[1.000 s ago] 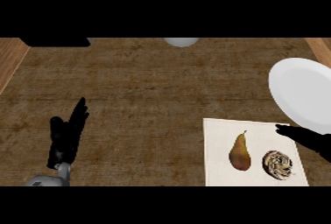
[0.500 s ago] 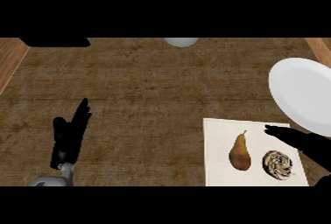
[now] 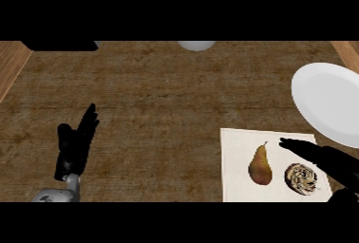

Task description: Pick the cupcake from the placemat and place it in the plate

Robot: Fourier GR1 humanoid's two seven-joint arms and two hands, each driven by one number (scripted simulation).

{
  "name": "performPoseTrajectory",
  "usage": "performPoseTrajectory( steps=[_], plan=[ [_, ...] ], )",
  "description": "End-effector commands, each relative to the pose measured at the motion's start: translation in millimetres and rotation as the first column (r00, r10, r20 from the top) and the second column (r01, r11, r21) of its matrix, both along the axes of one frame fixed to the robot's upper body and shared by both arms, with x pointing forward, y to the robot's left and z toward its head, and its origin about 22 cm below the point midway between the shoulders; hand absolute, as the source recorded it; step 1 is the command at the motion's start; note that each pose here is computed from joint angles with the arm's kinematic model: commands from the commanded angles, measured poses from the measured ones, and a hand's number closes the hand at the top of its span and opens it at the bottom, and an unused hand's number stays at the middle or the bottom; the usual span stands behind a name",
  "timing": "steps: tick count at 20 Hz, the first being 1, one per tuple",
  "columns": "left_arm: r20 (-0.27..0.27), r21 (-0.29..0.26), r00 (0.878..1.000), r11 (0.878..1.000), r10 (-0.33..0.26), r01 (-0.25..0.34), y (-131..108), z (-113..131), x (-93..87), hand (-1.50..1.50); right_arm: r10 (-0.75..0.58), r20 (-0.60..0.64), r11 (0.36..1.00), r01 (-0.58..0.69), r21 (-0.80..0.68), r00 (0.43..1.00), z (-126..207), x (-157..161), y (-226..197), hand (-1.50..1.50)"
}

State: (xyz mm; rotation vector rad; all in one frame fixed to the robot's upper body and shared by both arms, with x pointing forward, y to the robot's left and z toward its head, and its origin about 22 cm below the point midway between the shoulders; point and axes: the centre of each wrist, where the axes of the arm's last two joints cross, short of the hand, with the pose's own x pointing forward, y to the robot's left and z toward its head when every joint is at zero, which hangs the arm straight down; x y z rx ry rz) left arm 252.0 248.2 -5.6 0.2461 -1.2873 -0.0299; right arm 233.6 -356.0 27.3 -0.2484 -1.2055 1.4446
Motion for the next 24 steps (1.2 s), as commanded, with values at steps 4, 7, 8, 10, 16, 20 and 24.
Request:
performPoseTrajectory(
  steps=[4, 7, 8, 10, 16, 20, 24],
  plan=[
    [-0.011, -0.013, 1.000, 1.000, 0.004, -0.004, 10.0, -3.1, 11.3, 0.00, 0.002, -0.012, 1.000, -0.002, -0.020, 1.000, -12.8, 10.6, 9.1, -1.50],
    [-0.012, 0.002, 1.000, 1.000, 0.000, 0.000, 9.0, -0.9, -3.0, 0.00, 0.012, -0.018, 1.000, -0.012, -0.025, 1.000, -34.8, -0.2, -2.4, 1.50],
    [0.010, 0.018, 1.000, 1.000, 0.011, -0.011, -10.4, -1.1, -8.0, 0.00, 0.047, 0.030, 0.997, -0.045, -0.055, 0.998, -25.5, 10.6, 7.3, 1.50],
    [0.002, 0.007, 1.000, 1.000, 0.016, -0.016, 9.6, 3.8, 4.1, 0.00, 0.074, 0.066, 0.997, -0.072, -0.032, 0.995, -15.8, 6.4, -19.9, 1.50],
    [0.004, -0.003, 1.000, 1.000, 0.020, -0.020, -12.8, 9.5, -0.3, 0.00, 0.058, 0.149, 0.998, -0.054, -0.031, 0.987, -13.4, -7.9, 4.2, 1.50],
    [-0.009, 0.000, 1.000, 1.000, -0.003, 0.003, 3.0, -7.7, -12.1, 0.00, -0.062, 0.296, 0.998, 0.062, 0.009, 0.953, -6.8, 10.8, 8.0, 1.50],
    [0.013, 0.001, 1.000, 1.000, 0.010, -0.010, 4.6, -4.0, 1.9, 0.00, -0.172, 0.413, 0.983, 0.180, 0.019, 0.895, -4.0, 27.0, -3.9, 1.50]
  ],
)
